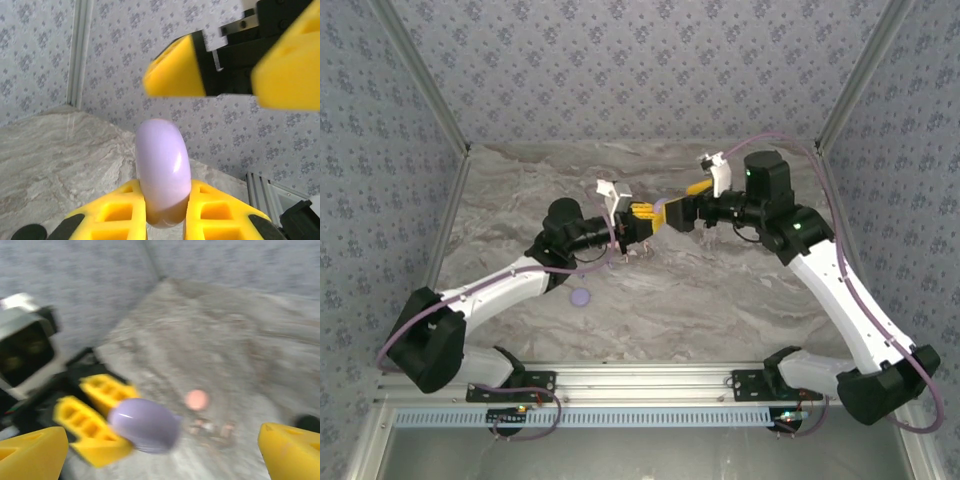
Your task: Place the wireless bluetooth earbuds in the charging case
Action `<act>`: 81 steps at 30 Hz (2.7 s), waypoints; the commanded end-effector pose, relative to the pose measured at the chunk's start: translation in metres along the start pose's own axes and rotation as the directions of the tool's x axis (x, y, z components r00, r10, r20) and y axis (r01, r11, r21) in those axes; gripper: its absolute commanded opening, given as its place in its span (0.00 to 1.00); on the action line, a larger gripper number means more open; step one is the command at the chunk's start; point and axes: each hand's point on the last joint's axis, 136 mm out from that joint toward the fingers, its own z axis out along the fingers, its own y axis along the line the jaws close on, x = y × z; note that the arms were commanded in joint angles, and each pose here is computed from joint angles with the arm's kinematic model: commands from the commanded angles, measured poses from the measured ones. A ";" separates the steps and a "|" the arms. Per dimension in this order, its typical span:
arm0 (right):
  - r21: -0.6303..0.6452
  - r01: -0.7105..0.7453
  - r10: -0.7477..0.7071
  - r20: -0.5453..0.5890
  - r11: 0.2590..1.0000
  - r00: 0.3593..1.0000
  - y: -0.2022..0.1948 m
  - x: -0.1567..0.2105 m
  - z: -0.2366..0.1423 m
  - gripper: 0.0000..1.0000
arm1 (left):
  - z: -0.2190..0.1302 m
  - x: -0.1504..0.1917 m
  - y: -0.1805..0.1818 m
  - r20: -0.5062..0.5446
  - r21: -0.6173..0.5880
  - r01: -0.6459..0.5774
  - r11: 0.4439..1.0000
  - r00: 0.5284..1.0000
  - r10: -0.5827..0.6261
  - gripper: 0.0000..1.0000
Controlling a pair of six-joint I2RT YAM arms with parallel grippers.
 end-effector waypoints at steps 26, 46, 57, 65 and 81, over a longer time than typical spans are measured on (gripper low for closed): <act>0.497 -0.152 0.059 0.199 0.854 0.978 -0.090 0.014 -0.097 1.00 | 0.091 0.225 0.106 -0.425 -0.412 0.466 0.783 0.662 -0.618 0.04; 0.414 -0.153 0.094 0.159 0.897 0.983 -0.080 0.019 -0.083 1.00 | 0.071 0.187 0.115 -0.377 -0.431 0.389 0.814 0.742 -0.555 0.58; 0.316 -0.137 0.151 -0.019 0.939 0.988 -0.080 0.029 -0.017 1.00 | -0.007 0.087 0.121 -0.205 -0.509 0.268 0.818 0.885 -0.418 0.71; 0.126 0.166 -0.116 -0.336 0.978 0.935 -0.044 0.064 0.078 0.97 | -0.105 0.066 0.147 -0.012 -0.685 0.299 0.664 0.907 -0.420 0.84; -0.560 0.716 -0.907 -0.212 0.417 0.363 -0.010 0.138 0.201 1.00 | -0.208 0.081 0.158 0.200 -0.779 0.437 0.449 0.852 -0.483 0.90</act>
